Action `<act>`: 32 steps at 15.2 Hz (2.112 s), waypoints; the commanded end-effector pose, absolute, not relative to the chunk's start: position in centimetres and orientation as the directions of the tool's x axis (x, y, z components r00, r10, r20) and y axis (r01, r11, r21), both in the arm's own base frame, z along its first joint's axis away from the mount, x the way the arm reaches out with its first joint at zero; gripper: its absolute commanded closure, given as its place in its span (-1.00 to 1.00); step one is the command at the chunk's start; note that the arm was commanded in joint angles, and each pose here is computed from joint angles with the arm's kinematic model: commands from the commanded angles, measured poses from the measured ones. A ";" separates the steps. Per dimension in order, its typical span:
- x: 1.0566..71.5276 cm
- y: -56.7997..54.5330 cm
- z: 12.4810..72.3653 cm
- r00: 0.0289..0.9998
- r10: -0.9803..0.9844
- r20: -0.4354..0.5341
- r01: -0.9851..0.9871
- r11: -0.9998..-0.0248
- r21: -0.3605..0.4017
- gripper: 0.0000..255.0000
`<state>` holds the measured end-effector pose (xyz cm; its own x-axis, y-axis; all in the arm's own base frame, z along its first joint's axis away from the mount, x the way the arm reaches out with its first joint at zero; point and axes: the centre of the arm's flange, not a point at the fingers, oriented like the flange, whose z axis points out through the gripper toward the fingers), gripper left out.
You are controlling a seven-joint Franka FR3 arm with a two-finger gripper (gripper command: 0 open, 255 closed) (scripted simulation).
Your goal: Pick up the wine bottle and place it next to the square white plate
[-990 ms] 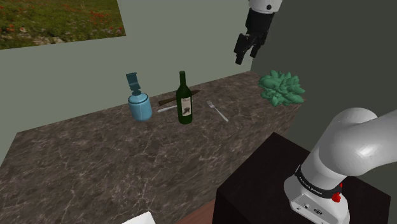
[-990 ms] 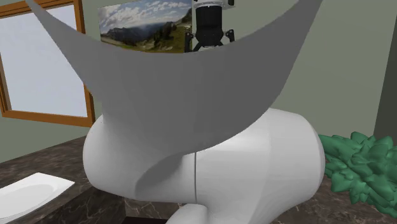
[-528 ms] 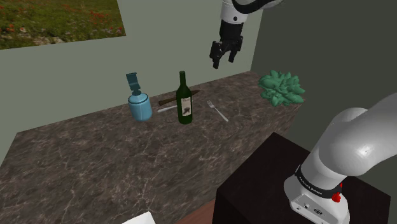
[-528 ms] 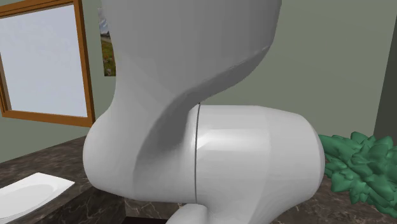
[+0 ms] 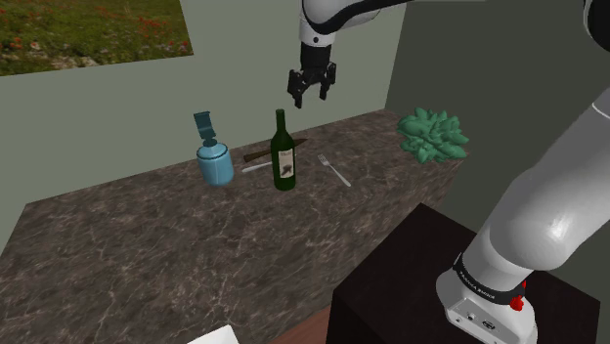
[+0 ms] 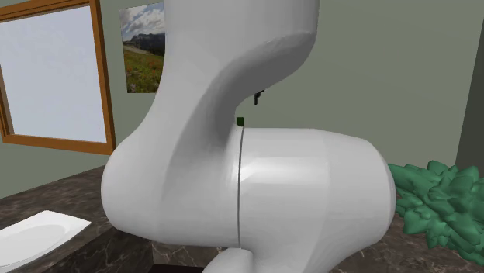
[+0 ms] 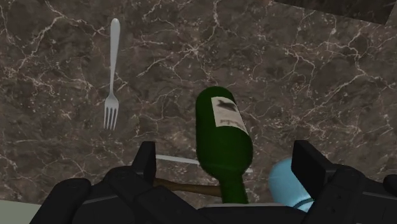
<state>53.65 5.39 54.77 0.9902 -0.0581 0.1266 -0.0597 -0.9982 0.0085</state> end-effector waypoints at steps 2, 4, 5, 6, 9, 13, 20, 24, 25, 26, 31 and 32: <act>57.4 5.8 53.1 0.990 -0.074 0.117 -0.075 -0.997 0.004 -1.00; 59.9 6.3 52.1 0.990 -0.084 0.110 -0.085 -0.996 0.001 -1.00; 61.1 6.5 51.6 0.990 -0.089 0.107 -0.090 -0.996 -0.001 -1.00; 62.4 6.7 51.1 0.990 -0.094 0.104 -0.094 -0.996 -0.002 -1.00; 66.0 7.4 49.7 0.990 -0.108 0.095 -0.108 -0.994 -0.006 -1.00; 66.2 7.3 47.6 0.990 -0.108 0.095 -0.108 -0.994 -0.006 -1.00; 66.3 7.3 45.7 0.990 -0.108 0.095 -0.108 -0.994 -0.006 -1.00; 66.3 7.3 45.7 0.990 -0.108 0.095 -0.108 -0.994 -0.006 -1.00; 66.3 7.3 45.7 0.990 -0.108 0.095 -0.108 -0.994 -0.006 -1.00; 66.3 7.3 45.7 0.990 -0.108 0.095 -0.108 -0.994 -0.006 1.00; 66.3 7.3 45.7 0.990 -0.108 0.095 -0.108 -0.994 -0.006 1.00; 66.3 7.3 45.7 0.990 -0.108 0.095 -0.108 -0.994 -0.006 1.00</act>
<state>66.33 7.34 45.72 0.9895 -0.1086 0.0950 -0.1085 -0.9941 -0.0066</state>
